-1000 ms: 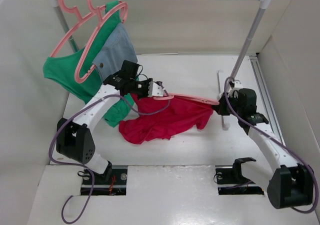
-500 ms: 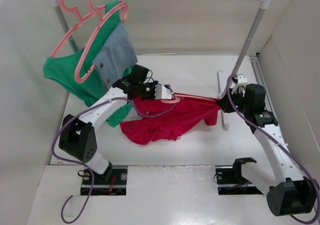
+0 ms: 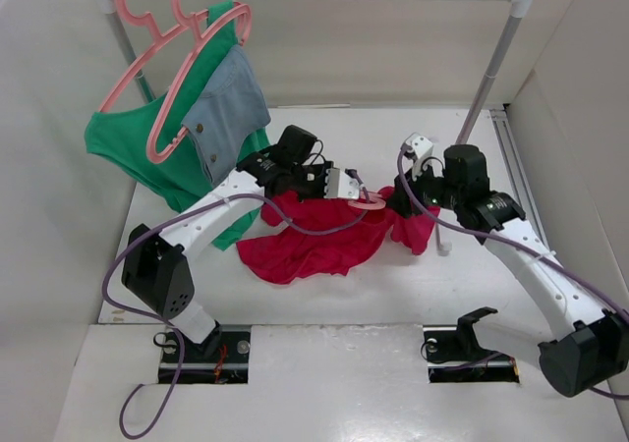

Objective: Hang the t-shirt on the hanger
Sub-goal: Place tshirt on hanger

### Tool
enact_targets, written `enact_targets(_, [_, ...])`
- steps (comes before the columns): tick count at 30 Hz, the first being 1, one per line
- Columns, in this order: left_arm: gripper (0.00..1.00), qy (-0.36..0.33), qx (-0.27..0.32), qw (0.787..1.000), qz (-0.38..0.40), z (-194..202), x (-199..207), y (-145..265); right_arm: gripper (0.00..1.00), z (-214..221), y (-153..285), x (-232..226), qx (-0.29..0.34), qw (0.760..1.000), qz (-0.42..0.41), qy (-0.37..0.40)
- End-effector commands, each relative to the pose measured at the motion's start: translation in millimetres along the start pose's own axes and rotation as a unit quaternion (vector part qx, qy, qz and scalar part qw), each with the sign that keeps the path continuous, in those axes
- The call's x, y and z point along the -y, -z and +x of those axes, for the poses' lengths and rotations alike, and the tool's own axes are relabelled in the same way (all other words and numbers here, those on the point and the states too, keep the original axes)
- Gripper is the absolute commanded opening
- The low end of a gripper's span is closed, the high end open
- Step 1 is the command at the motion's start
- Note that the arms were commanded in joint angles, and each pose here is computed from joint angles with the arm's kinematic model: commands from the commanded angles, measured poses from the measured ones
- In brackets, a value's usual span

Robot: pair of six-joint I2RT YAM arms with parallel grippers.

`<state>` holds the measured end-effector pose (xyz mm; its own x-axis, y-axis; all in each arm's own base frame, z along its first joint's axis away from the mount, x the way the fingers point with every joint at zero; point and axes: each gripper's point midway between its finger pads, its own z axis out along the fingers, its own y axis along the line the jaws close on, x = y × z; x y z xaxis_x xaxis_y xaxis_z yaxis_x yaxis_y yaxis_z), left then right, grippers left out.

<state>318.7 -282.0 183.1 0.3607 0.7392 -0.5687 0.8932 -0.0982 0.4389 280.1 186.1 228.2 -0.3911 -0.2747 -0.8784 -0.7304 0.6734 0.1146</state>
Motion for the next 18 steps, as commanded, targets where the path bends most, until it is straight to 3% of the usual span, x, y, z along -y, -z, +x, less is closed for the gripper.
enact_targets(1, [0.0,0.016,0.067,0.997,0.019,-37,1,14,0.52,-25,12,8,0.033,0.999,0.008,0.031])
enact_targets(2, [0.0,0.017,0.068,0.997,0.025,-38,4,14,0.59,-23,17,12,0.029,0.999,0.02,0.034])
enact_targets(5, [0.0,0.015,0.061,0.997,0.038,-29,14,8,0.62,-33,30,12,0.017,0.997,0.024,0.075])
enact_targets(9, [0.0,0.012,0.067,0.997,0.036,-32,12,8,0.64,-42,33,-12,0.014,0.992,-0.021,0.126])
enact_targets(18, [0.0,0.014,0.083,0.996,0.039,-38,8,11,0.62,-39,7,-39,0.003,0.984,-0.078,0.158])
